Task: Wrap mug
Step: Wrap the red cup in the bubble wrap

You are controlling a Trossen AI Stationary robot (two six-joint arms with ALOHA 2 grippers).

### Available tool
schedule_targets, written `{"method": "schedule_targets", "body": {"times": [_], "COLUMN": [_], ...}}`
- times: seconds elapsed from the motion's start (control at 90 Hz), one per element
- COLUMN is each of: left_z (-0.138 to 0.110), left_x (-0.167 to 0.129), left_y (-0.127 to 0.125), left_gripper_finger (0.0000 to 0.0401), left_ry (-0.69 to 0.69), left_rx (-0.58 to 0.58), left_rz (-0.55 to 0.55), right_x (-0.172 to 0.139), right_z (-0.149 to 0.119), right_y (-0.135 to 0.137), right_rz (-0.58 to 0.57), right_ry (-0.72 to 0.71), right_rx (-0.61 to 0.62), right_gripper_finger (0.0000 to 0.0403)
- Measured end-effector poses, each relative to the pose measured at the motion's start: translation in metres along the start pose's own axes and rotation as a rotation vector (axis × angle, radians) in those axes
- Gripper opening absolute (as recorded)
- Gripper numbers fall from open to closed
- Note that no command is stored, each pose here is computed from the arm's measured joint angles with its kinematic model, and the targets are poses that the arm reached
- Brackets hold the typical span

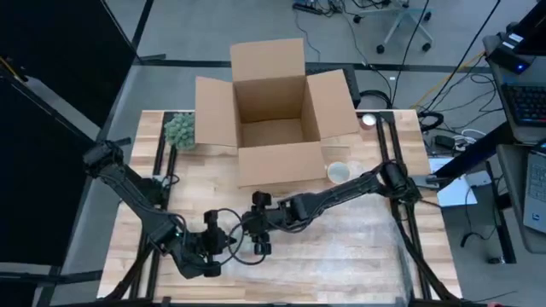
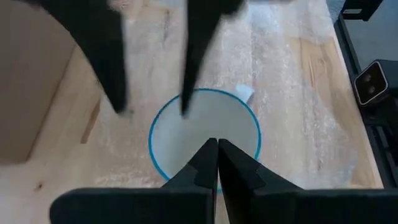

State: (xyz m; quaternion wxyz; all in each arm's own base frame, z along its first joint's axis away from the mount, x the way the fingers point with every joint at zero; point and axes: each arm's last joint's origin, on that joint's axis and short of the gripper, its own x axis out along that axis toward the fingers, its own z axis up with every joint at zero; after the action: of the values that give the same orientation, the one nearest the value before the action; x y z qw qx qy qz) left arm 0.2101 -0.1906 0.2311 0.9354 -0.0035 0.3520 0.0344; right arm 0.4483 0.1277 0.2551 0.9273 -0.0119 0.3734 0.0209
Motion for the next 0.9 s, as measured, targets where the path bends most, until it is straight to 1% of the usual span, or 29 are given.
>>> {"method": "schedule_targets", "body": {"times": [0.067,0.156,0.278,0.378,0.467,0.5,0.6,0.689,0.778,0.9], "left_z": [0.0,0.0,-0.004,-0.009,-0.015,-0.017,-0.026,-0.039,-0.054,-0.077], "left_x": [-0.001,-0.003,-0.005,-0.005,-0.008,-0.01,-0.02,-0.032,-0.044,-0.053], "left_y": [-0.001,-0.003,-0.006,-0.012,-0.021,-0.024,-0.033,-0.041,-0.046,-0.046], "left_gripper_finger": [0.0,0.0,0.0009,0.0037,0.0068,0.0078,0.01,0.0106,0.0106,0.0106], "left_ry": [0.035,0.082,0.18,0.26,0.354,0.381,0.447,0.497,0.569,0.602], "left_rx": [-0.007,-0.059,-0.139,-0.216,-0.285,-0.325,-0.458,-0.563,-0.655,-0.729], "left_rz": [-0.056,-0.125,-0.221,-0.284,-0.358,-0.369,-0.369,-0.336,-0.26,-0.082], "right_x": [-0.026,-0.058,-0.09,-0.098,-0.096,-0.094,-0.09,-0.085,-0.082,-0.076], "right_z": [0.005,0.006,0.001,-0.012,-0.03,-0.037,-0.059,-0.077,-0.092,-0.105], "right_y": [-0.001,0.002,0.011,0.028,0.045,0.051,0.066,0.076,0.083,0.09], "right_rz": [-0.002,0.003,0.007,-0.026,-0.064,-0.075,-0.136,-0.208,-0.255,-0.261], "right_ry": [0.016,0.049,0.113,0.174,0.224,0.231,0.257,0.241,0.222,0.184], "right_rx": [-0.008,0.01,0.049,0.05,0.032,0.033,0.037,0.058,0.084,0.119], "right_gripper_finger": [0.0199,0.0199,0.0199,0.0199,0.0199,0.0199,0.0199,0.0199,0.0199,0.0199]}}
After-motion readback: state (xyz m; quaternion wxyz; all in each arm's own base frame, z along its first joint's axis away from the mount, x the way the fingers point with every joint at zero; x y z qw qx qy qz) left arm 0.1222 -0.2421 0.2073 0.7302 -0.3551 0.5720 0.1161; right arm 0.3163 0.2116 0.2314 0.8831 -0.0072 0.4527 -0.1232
